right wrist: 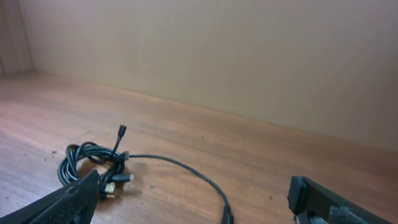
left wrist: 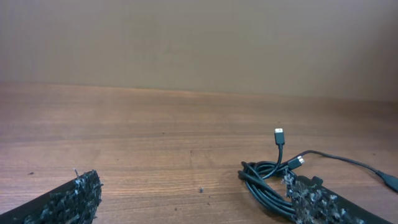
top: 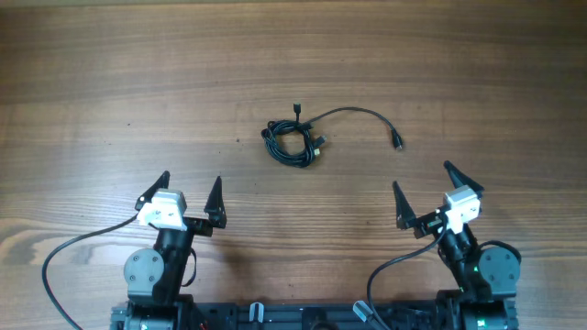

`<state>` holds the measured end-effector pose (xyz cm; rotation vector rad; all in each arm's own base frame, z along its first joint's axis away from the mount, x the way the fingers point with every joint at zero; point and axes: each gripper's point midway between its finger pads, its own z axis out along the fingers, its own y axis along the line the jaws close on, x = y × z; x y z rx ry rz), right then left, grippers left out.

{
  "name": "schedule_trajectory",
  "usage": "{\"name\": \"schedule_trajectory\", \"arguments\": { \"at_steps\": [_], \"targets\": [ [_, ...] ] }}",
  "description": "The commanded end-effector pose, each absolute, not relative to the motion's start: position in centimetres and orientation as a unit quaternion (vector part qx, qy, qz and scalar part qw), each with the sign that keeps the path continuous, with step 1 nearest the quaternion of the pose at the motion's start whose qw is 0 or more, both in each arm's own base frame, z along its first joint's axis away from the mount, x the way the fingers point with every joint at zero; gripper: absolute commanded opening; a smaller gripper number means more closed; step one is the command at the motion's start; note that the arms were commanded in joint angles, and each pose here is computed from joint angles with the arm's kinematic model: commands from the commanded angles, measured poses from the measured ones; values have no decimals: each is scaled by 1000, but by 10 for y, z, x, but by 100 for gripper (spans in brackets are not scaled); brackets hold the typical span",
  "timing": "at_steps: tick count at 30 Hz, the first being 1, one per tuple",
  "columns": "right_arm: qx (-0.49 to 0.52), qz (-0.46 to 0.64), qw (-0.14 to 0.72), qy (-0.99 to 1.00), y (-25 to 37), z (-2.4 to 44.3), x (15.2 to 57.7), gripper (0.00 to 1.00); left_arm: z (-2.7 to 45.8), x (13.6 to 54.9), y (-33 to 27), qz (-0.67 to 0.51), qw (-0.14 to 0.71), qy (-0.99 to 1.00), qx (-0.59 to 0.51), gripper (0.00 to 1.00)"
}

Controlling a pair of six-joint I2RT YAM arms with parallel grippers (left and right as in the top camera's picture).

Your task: Untangle cables

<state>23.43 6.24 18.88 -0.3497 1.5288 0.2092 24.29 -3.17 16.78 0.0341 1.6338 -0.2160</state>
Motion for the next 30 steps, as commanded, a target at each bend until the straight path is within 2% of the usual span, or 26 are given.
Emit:
{"name": "schedule_trajectory", "arguments": {
  "at_steps": [1, 9, 15, 18, 21, 24, 26, 28, 29, 30],
  "targets": [
    [-151, 95, 714, 678, 62, 215, 233, 100, 200, 236, -31, -94, 697, 711, 22, 100],
    [-177, 131, 679, 700, 76, 269, 249, 100, 250, 236, -41, -114, 647, 753, 36, 100],
    [-168, 151, 599, 769, 79, 298, 272, 100, 287, 264, -59, -162, 534, 829, 41, 100],
    [-167, 176, 530, 813, 85, 311, 285, 100, 303, 282, -73, -213, 442, 871, 12, 100],
    [-158, 198, 456, 853, 89, 320, 302, 100, 285, 298, -79, -230, 387, 893, 0, 100],
    [-145, 210, 432, 865, 91, 319, 319, 100, 264, 304, -86, -249, 341, 906, -7, 100],
    [-135, 258, 412, 864, 103, 315, 322, 100, 252, 314, -98, -278, 317, 907, 1, 100],
    [-140, 276, 400, 863, 109, 311, 324, 100, 233, 330, -109, -295, 280, 913, -43, 96],
    [-138, 276, 394, 866, 109, 307, 326, 100, 224, 336, -114, -293, 267, 916, -58, 88],
    [-135, 277, 385, 870, 109, 301, 329, 100, 203, 348, -119, -279, 243, 923, -101, 84]
  ]
}}
